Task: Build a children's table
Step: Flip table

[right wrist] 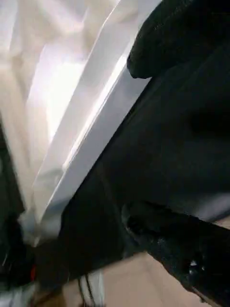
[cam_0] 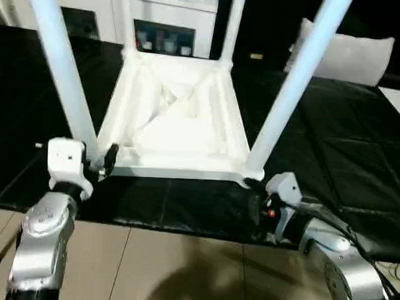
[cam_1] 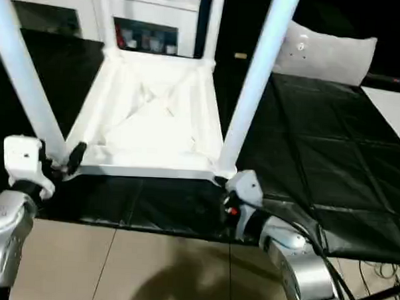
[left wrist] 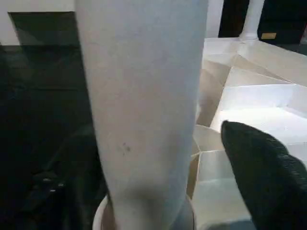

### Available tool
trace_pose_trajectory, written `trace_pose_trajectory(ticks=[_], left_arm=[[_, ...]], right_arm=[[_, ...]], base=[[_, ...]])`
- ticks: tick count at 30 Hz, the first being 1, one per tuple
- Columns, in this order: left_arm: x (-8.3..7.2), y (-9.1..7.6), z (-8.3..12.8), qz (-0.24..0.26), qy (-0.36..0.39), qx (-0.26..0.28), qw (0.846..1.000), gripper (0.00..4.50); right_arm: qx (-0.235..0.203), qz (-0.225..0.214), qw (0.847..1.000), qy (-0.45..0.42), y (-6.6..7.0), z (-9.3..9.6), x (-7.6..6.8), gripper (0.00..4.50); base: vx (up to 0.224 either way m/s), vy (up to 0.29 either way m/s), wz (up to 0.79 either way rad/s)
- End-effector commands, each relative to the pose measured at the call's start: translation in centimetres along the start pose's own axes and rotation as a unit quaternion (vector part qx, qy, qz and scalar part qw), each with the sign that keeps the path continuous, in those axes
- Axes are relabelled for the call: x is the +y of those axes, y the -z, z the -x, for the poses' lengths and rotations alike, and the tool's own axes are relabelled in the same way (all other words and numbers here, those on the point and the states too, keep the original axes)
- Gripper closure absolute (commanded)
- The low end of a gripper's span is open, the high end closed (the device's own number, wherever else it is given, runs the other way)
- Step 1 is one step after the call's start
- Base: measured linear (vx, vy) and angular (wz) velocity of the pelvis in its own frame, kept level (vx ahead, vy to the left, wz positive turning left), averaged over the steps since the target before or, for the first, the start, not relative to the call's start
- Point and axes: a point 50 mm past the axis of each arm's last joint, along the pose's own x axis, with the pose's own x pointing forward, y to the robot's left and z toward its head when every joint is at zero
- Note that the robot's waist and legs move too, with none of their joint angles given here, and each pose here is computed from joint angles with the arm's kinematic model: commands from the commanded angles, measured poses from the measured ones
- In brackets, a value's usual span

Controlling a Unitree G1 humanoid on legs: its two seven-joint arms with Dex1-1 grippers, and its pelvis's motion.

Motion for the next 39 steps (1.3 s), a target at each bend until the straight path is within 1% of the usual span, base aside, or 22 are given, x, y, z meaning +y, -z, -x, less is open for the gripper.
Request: trace_pose_trajectory(ticks=[1,2,3,4,6,7,8,11,12,13,15,18,23,28,29,30,31,33,34,35,36,39], left_arm=[[0.0,0.2,-0.2,0.003,0.001,0.008,1.0,0.96],[0.0,0.3,-0.2,0.007,-0.001,0.011,1.0,0.96],[0.0,0.4,-0.2,0.008,-0.001,0.011,1.0,1.13],[0.0,0.5,-0.3,0.009,0.002,0.014,1.0,1.16],[0.0,0.5,-0.4,0.009,0.004,0.013,1.0,1.23],[0.0,0.5,-0.5,0.009,0.005,0.013,1.0,1.47],[0.1,0.5,-0.5,0.008,0.006,0.014,1.0,1.56],[0.2,0.5,-0.7,0.007,0.009,0.013,1.0,1.65],[0.2,0.5,-0.8,0.007,0.01,0.013,1.0,1.76],[0.2,0.5,-0.8,0.007,0.01,0.013,1.0,1.98],[0.3,0.5,-0.8,0.011,0.011,0.015,1.0,2.01],[0.4,0.8,-0.8,0.018,0.005,0.027,0.999,2.38],[0.3,1.1,-1.0,0.022,0.006,0.038,0.999,2.44],[-0.5,1.5,-1.0,0.055,0.009,0.061,0.997,2.45],[-0.7,1.5,-1.1,0.063,0.006,0.069,0.996,2.46],[-1.0,1.6,-1.2,0.088,0.001,0.082,0.993,2.46],[-1.0,1.6,-1.2,0.088,0.001,0.082,0.993,2.46],[-1.7,1.7,-1.2,0.152,-0.006,0.094,0.984,2.46],[-1.8,1.7,-1.1,0.17,-0.009,0.097,0.981,2.46],[-1.8,1.7,-1.1,0.172,-0.009,0.097,0.98,2.46],[-2.2,1.8,-1.0,0.209,-0.015,0.102,0.973,2.46],[-3.5,2.1,-0.5,0.283,-0.015,0.114,0.952,2.46]], right_arm=[[-0.001,0.003,1.0,-0.018,-0.5,-0.3,0.3,0.0],[-0.001,0.004,1.0,-0.024,-0.6,-0.4,0.4,0.0],[-0.003,0.003,1.0,-0.027,-0.7,-0.7,0.5,0.0],[-0.007,0.004,0.999,-0.035,-0.9,-1.1,0.6,0.0],[-0.007,0.004,0.999,-0.039,-1.0,-1.4,0.7,0.0],[-0.008,0.002,0.999,-0.044,-1.0,-1.5,0.8,0.0],[-0.007,0.004,0.999,-0.049,-1.0,-1.7,0.8,0.0],[-0.003,0.008,0.998,-0.058,-0.9,-2.0,0.9,0.0],[-0.003,0.008,0.998,-0.057,-1.0,-2.1,0.8,0.0],[-0.005,0.008,0.998,-0.056,-1.1,-2.1,0.7,0.0],[-0.005,0.007,0.998,-0.055,-1.1,-2.2,0.7,0.0],[-0.003,0.009,0.998,-0.056,-1.0,-2.3,0.7,0.0],[-0.001,0.009,0.999,-0.053,-0.9,-2.5,0.7,0.0],[-0.001,0.01,0.999,-0.04,-0.8,-2.6,0.5,0.0],[-0.002,0.009,0.999,-0.036,-0.8,-2.7,0.4,0.0],[-0.002,0.009,0.999,-0.034,-0.8,-2.7,0.4,0.0],[-0.002,0.009,0.999,-0.034,-0.8,-2.7,0.4,0.0],[-0.001,0.01,0.999,-0.034,-0.8,-2.7,0.4,0.0],[-0.001,0.01,0.999,-0.034,-0.8,-2.8,0.4,0.0],[-0.001,0.01,0.999,-0.034,-0.8,-2.8,0.4,0.0],[-0.001,0.012,0.999,-0.031,-0.8,-2.8,0.4,0.0],[0.0,0.014,1.0,-0.013,-0.8,-2.8,0.1,0.0]], base=[[0.0,0.0,0.0],[0.0,0.0,0.0],[0.0,0.0,0.0],[0.0,0.0,0.0],[0.0,0.0,0.0],[0.0,0.0,0.0],[0.0,0.0,0.0],[0.0,0.0,0.0],[0.0,0.0,0.0],[0.0,0.0,0.0],[0.0,0.0,0.0],[0.0,0.0,0.0],[0.0,0.0,0.0],[0.0,0.0,0.0],[0.0,0.0,0.0],[0.0,0.0,0.0],[0.0,0.0,0.0],[0.0,0.0,0.0],[0.0,0.0,0.0],[0.0,0.0,0.0],[0.0,0.0,0.0],[0.0,0.0,0.0]])
